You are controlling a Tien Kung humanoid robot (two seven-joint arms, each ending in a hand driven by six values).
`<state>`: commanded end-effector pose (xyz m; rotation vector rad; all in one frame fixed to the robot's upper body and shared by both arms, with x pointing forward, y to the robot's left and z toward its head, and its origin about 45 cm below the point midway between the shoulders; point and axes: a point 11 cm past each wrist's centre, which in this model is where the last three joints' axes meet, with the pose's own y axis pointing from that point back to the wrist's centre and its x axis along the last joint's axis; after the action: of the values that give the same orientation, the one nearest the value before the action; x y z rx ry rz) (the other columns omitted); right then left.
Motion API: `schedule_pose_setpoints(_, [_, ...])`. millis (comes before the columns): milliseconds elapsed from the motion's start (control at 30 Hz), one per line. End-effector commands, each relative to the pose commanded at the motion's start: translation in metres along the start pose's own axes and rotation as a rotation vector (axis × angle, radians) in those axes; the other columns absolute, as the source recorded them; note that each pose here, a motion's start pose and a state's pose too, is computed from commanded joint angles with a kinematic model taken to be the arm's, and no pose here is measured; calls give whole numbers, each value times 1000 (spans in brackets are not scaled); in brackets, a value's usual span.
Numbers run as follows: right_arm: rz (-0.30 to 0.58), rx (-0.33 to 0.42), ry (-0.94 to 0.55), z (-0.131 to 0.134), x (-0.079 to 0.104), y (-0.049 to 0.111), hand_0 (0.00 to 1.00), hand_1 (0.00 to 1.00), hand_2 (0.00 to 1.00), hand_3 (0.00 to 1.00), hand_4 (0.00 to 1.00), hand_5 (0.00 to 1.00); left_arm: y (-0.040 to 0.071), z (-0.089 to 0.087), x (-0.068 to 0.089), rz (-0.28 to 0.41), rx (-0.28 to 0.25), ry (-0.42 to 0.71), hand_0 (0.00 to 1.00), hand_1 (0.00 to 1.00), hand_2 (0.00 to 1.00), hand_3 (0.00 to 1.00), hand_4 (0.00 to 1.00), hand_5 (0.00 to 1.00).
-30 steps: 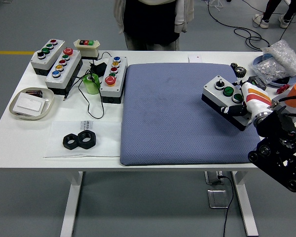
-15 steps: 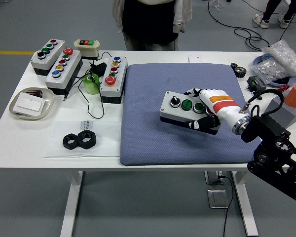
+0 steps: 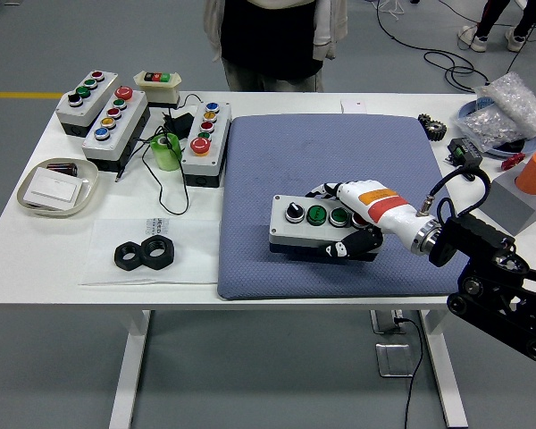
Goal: Pick up the button,place it on the desk,press the button,press the button
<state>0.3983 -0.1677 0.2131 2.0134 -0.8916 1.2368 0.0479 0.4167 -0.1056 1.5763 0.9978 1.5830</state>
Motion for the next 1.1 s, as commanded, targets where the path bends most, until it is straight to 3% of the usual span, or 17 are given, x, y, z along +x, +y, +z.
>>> schedule_pose_setpoints(67, [-32, -1, 18, 1, -3, -2, 273, 191, 293, 538, 771, 256, 0, 0, 0, 0, 1, -1, 745, 780, 852, 766, 539, 998])
schedule_pose_setpoints(100, [-43, 0, 28, 1, -5, -2, 343, 256, 348, 605, 829, 365, 0, 0, 0, 0, 1, -2, 744, 780, 852, 766, 539, 998])
schedule_pose_setpoints(267, [-88, 8, 87, 1, -9, -4, 343, 256, 348, 605, 829, 365, 0, 0, 0, 1, 1, -4, 744, 780, 852, 766, 539, 998])
schedule_pose_setpoints(300, [-92, 14, 114, 0, -9, -5, 488, 434, 497, 797, 912, 324, 0, -1, 0, 1, 1, -4, 745, 780, 853, 766, 539, 998])
schedule_pose_setpoints(467, [-51, 28, 150, -3, -4, -6, 488, 434, 497, 797, 912, 324, 0, -1, 0, 2, 3, -6, 745, 780, 853, 766, 539, 998])
schedule_pose_setpoints(500, [-42, 30, 151, -4, -2, -6, 533, 511, 575, 957, 967, 241, 0, -2, 0, 2, 3, -6, 743, 780, 852, 765, 540, 998])
schedule_pose_setpoints(667, [-39, 28, 150, -4, 1, -5, 533, 511, 575, 957, 967, 241, -1, -3, 1, 2, 6, -8, 743, 780, 852, 765, 540, 998])
schedule_pose_setpoints(700, [-46, 27, 153, -4, 0, -5, 568, 548, 645, 998, 984, 216, -1, -3, 1, 3, 6, -8, 743, 781, 852, 766, 540, 998])
schedule_pose_setpoints(867, [-60, 27, 170, -3, -2, -5, 568, 548, 645, 998, 984, 216, -1, -3, 1, 3, 5, -9, 743, 781, 852, 766, 540, 998])
schedule_pose_setpoints(900, [-59, 28, 173, -3, -2, -5, 598, 584, 741, 998, 989, 208, -1, -3, 1, 3, 5, -8, 744, 781, 853, 766, 540, 998])
schedule_pose_setpoints(1067, [-46, 37, 188, -5, 1, -6, 598, 584, 741, 998, 989, 208, 0, -1, 1, 3, 2, -7, 744, 781, 853, 766, 540, 998])
schedule_pose_setpoints(1100, [-45, 37, 191, -5, 2, -6, 657, 640, 890, 998, 992, 210, 0, -1, 1, 3, 2, -7, 744, 780, 853, 766, 540, 998])
